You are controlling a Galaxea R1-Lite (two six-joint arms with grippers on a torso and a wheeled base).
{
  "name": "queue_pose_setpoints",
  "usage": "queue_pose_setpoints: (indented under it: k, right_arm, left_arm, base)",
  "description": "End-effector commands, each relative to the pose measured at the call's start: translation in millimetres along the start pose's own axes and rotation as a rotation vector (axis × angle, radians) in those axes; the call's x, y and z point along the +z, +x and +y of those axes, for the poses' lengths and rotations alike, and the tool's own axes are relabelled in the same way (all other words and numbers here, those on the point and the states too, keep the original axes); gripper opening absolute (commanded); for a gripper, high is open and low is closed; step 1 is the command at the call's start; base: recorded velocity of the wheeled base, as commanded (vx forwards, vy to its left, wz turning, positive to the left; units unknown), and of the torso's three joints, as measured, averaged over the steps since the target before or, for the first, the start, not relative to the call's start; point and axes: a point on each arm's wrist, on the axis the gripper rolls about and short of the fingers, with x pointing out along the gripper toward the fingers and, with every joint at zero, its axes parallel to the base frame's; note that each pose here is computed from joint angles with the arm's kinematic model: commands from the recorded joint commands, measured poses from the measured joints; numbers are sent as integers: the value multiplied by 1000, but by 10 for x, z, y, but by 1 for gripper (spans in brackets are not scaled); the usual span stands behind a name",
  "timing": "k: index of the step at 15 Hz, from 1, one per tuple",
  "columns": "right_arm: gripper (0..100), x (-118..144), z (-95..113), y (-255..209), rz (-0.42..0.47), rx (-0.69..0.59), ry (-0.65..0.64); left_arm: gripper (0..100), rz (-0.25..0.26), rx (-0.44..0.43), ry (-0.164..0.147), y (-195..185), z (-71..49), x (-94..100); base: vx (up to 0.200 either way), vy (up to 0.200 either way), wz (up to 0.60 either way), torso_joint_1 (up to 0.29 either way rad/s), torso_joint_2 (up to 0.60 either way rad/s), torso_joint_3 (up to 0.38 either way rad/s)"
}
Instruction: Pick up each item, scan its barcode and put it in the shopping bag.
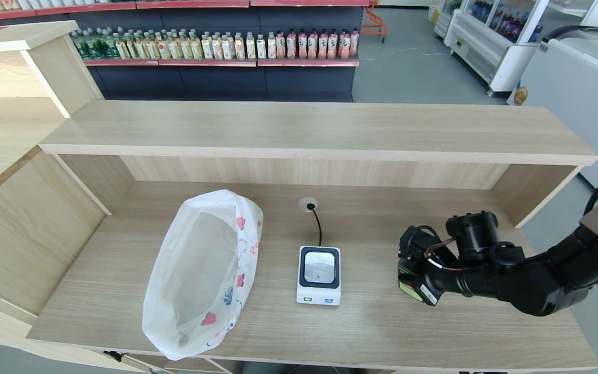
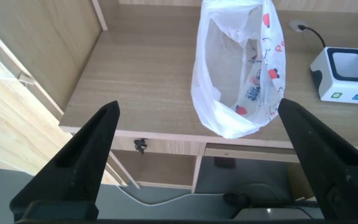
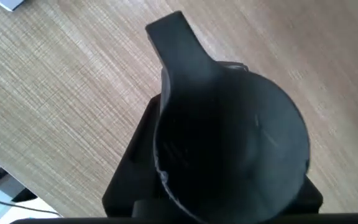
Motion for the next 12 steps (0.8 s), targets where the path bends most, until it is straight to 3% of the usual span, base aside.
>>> queue_pose_setpoints:
  k: [1, 4, 6, 8, 9, 10, 11, 12]
  right_arm:
    - [0, 170, -63, -480, -132, -98, -7]
    - [0, 441, -144, -1290, -330, -250, -75]
    - [0, 393, -170, -1452, -359, -351, -295]
    - [0, 161, -8, -1433, -533, -291, -629]
    - [0, 148, -3, -1399, -652, -262, -895]
    - [0, 158, 12, -1382, -727, -248, -1045]
    - [0, 164, 98, -1321, -887, -243, -1362]
    - [0, 140, 188, -1238, -916, -275, -1562]
  left_arm:
    - [100, 0, 1, 0, 0, 0, -1]
    - [100, 0, 1, 0, 0, 0, -1]
    - [100, 0, 1, 0, 0, 0, -1]
    - [100, 0, 1, 0, 0, 0, -1]
    - [100, 0, 1, 0, 0, 0, -1]
    - [100, 0, 1, 0, 0, 0, -1]
    - [100, 0, 1, 0, 0, 0, -1]
    - [100, 0, 1, 0, 0, 0, -1]
  base:
    - [0, 0, 0, 0, 0, 0]
    - [0, 0, 0, 0, 0, 0]
    - [0, 0, 0, 0, 0, 0]
    - [0, 0, 0, 0, 0, 0]
    - [0, 0, 0, 0, 0, 0]
    - [0, 0, 0, 0, 0, 0]
    - [0, 0, 0, 0, 0, 0]
    - [0, 0, 0, 0, 0, 0]
